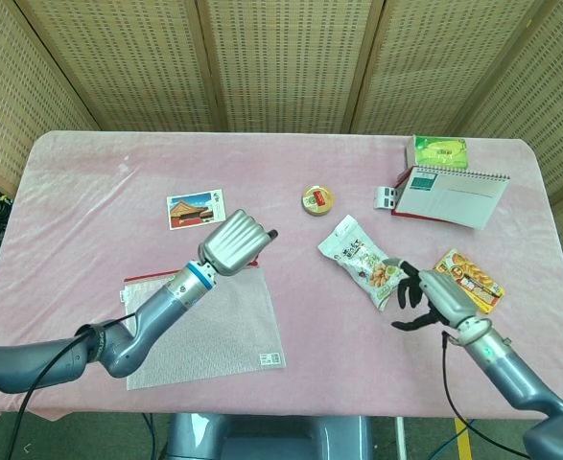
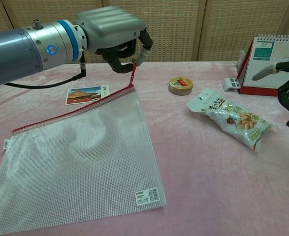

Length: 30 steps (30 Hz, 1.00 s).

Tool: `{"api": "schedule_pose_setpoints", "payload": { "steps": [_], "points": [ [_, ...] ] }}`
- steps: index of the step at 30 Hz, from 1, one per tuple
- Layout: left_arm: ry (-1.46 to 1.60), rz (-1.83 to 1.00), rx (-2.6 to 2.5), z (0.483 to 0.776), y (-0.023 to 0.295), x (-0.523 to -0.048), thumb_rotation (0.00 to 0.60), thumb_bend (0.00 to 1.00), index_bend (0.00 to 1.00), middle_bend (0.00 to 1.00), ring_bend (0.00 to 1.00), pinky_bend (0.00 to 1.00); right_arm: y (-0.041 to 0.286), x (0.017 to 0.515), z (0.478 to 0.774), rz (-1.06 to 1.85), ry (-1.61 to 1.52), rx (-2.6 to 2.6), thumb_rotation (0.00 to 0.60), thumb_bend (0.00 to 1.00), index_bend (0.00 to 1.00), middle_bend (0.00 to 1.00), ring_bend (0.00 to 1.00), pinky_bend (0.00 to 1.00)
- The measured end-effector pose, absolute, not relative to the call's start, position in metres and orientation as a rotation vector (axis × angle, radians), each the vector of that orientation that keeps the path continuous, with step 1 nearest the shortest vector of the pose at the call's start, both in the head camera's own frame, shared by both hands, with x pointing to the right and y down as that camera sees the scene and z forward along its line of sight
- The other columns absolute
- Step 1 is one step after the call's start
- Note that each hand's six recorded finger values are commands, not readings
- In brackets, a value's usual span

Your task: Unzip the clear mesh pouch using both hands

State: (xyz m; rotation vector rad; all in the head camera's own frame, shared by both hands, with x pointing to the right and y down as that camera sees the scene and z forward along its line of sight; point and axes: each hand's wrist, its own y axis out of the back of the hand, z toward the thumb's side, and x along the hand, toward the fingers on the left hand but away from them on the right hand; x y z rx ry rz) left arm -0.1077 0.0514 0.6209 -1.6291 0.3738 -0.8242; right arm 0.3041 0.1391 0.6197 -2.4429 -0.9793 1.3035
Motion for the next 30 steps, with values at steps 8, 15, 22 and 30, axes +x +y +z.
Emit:
{"api": "schedule_pose_setpoints", "payload": {
  "steps": [8, 15, 22, 30],
  "points": [
    [0.399, -0.877, -1.662, 0.619, 0.049, -0.099, 0.600, 0.53, 0.85, 0.93, 0.85, 1.00, 0.126, 0.243, 0.643, 1.313, -0.991, -2.691, 0.600, 0.00, 0.24, 0.87, 0.87, 1.00],
    [0.406, -0.869, -1.679, 0.615, 0.052, -0.083, 0.600, 0.53, 0.85, 0.93, 0.85, 1.00, 0.116, 0.205, 0.656, 1.304, -1.066, -2.836, 0.600, 0.00, 0.29, 0.88, 0.88, 1.00],
    [0.415, -0.853, -1.679, 0.611, 0.052, -0.076, 0.600, 0.53, 0.85, 0.93, 0.85, 1.00, 0.108, 0.182, 0.670, 1.316, -1.122, -2.902, 0.600, 0.00, 0.34, 0.88, 0.88, 1.00],
    [0.418, -0.850, -1.661, 0.610, 0.051, -0.070, 0.600, 0.53, 0.85, 0.93, 0.85, 1.00, 0.105, 0.164, 0.675, 1.300, -1.204, -2.964, 0.600, 0.01, 0.38, 0.89, 0.89, 1.00]
  ]
}}
